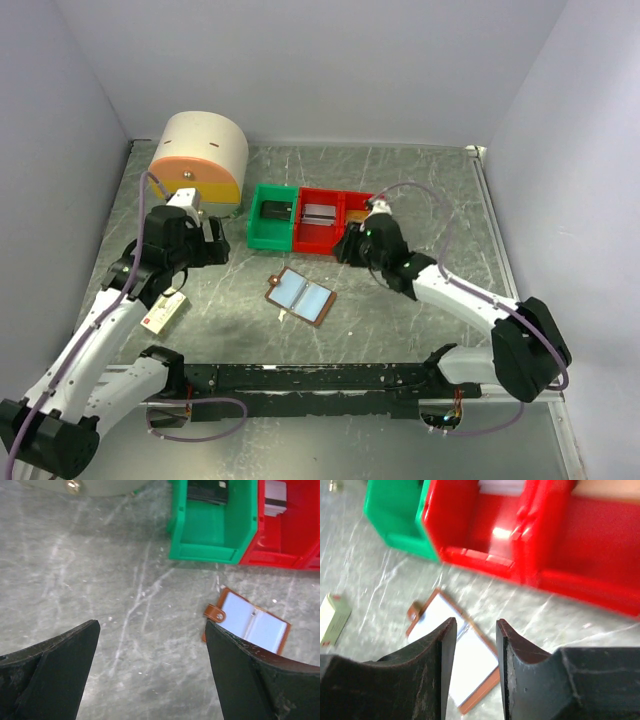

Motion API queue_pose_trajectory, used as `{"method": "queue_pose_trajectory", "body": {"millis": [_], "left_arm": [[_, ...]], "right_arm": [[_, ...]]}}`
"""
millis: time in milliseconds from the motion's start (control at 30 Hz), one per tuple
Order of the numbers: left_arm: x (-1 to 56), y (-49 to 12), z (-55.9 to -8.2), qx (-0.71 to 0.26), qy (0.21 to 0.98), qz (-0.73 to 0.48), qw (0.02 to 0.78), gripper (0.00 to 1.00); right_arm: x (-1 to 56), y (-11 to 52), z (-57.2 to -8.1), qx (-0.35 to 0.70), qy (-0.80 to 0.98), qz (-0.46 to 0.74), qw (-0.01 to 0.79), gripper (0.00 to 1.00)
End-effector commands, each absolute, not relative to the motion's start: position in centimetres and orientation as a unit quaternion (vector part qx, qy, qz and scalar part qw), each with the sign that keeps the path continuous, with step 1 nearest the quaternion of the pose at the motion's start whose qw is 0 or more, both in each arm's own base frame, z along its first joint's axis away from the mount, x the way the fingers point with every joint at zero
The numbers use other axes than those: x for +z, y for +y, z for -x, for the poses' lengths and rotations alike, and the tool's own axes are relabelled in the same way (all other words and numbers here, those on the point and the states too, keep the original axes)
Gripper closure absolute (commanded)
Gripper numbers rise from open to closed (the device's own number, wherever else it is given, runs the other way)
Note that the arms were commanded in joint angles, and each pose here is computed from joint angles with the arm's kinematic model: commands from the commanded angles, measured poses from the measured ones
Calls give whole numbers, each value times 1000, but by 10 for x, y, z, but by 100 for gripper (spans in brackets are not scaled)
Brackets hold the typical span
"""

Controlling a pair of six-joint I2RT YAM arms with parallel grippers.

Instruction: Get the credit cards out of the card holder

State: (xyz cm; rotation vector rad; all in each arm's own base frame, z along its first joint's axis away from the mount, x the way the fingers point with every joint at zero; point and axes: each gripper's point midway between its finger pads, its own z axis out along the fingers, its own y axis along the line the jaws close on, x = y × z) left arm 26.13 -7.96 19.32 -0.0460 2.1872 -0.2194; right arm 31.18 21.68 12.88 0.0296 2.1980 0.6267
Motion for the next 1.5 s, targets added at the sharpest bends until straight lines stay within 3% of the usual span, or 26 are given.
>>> {"method": "queue_pose_trajectory", "body": {"millis": [0,100,233,433,567,1033,1200,1467], "left_arm": [[177,-124,-257,-205,892,11,402,2],[165,-159,-253,-295,879,14,375,4],[152,-185,-252,-332,871,-8,362,5],[118,-219,-239,-337,886,-66,310,9],[103,-237,-233,-336,892,-88,290,17],[50,-243,-234,-277,918,-124,257,22],[39,-245,-228,-273,922,-126,246,31],[33,-238,-221,-246,931,-120,241,57]], "right_arm": [[125,259,-274,322,861,-26,393,62],[119,280,-252,353,855,-9,381,62],[107,295,-231,365,860,1,355,61],[87,310,-208,398,860,-17,320,65],[63,304,-206,355,884,-50,301,67],[20,275,-200,283,911,-114,277,65],[9,275,-199,270,918,-116,266,65],[30,279,-200,279,917,-88,273,63]]}}
